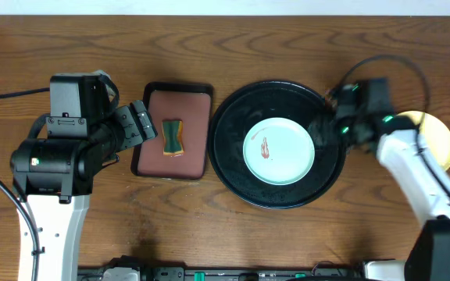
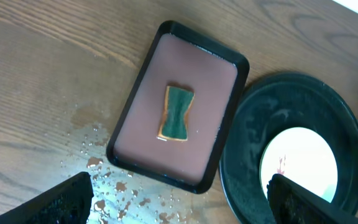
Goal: Clean dirty plates on tray and stack at the side
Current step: 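Drag the white plate with the right gripper to the round tray's center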
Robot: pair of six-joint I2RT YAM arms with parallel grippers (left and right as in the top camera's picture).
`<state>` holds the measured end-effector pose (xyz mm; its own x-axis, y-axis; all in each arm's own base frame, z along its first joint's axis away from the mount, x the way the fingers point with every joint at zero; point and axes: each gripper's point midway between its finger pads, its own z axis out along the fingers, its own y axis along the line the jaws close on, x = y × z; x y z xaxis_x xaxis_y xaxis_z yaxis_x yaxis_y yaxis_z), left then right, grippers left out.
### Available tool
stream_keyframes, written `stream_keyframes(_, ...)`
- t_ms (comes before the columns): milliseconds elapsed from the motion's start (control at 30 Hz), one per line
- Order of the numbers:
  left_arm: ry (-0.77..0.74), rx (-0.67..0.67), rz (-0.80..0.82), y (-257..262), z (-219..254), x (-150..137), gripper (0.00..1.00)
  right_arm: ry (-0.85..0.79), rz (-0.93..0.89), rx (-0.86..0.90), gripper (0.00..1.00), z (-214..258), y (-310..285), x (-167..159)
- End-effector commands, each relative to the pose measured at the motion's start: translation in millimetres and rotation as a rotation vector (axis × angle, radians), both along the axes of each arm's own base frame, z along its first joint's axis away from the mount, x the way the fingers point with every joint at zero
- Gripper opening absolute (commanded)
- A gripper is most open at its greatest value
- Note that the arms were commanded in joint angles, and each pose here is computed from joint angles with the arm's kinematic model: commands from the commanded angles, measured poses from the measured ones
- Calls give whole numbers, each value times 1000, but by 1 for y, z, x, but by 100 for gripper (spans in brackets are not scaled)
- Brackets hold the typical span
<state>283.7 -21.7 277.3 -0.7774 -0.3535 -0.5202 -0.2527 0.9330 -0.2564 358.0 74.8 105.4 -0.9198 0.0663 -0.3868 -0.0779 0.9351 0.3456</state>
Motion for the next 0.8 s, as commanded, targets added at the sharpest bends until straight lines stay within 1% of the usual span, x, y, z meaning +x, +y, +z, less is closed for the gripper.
stream_keyframes(0,-9,4,-1,1,4,1,91,105,-78,149,61,10,13,-12)
stream_keyframes(67,-9,4,-1,1,4,1,90,190,-124,107,56,-8,8,-28)
stream_keyframes(167,-9,4,-1,1,4,1,90,291,-248,0,57,-42,-8,-48)
stream_keyframes(200,-9,4,-1,1,4,1,90,324,-287,-6,57,-54,-10,-54)
stream_keyframes(267,-9,4,-1,1,4,1,90,353,-304,13,56,-72,-6,-61)
stream_keyframes(300,-9,4,-1,1,4,1,91,349,-296,24,56,-76,-3,-61)
stream_keyframes(367,-9,4,-1,1,4,1,90,310,-242,44,51,-86,3,-58)
stream_keyframes(500,-9,4,-1,1,4,1,90,278,-173,32,34,-98,8,-62)
stream_keyframes(567,-9,4,-1,1,4,1,90,289,-182,-2,16,-105,3,-68)
stream_keyframes(600,-9,4,-1,1,4,1,90,288,-190,-23,10,-107,0,-68)
stream_keyframes(667,-9,4,-1,1,4,1,90,258,-181,-59,1,-107,-6,-63)
stream_keyframes(767,-9,4,-1,1,4,1,90,147,-83,-84,1,-98,-5,-42)
